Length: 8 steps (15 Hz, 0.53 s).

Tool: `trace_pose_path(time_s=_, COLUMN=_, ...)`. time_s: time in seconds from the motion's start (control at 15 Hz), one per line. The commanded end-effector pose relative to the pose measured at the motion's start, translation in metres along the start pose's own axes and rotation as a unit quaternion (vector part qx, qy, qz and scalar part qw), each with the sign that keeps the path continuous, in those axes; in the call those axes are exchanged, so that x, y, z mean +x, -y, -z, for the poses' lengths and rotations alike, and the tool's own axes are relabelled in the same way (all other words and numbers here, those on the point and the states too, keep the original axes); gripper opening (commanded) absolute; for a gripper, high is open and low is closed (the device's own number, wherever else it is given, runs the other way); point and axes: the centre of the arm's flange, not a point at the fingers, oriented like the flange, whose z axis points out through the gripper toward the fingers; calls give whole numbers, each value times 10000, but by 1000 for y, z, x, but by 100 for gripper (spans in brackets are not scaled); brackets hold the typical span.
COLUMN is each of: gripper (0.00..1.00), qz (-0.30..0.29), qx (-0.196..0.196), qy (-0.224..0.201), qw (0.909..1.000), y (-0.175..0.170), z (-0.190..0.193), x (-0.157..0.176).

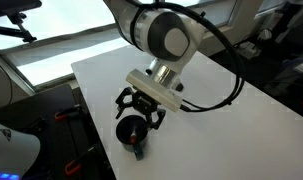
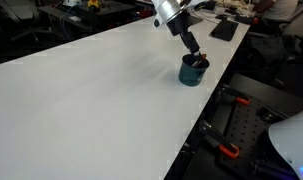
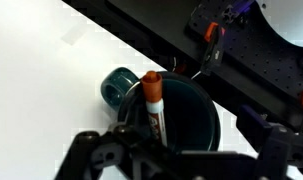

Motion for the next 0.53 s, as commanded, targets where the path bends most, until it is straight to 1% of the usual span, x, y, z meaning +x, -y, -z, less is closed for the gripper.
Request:
trace_pose_path(time_s=0.0, gripper=100, qz=-180, qx=-167, qy=-108, qw=9996, y=5, z=4, x=2)
trace_pose_path(time_s=0.47, gripper=100, qz=-777, qx=-538, qy=-357, qw=9949, y=10, z=10, x=8)
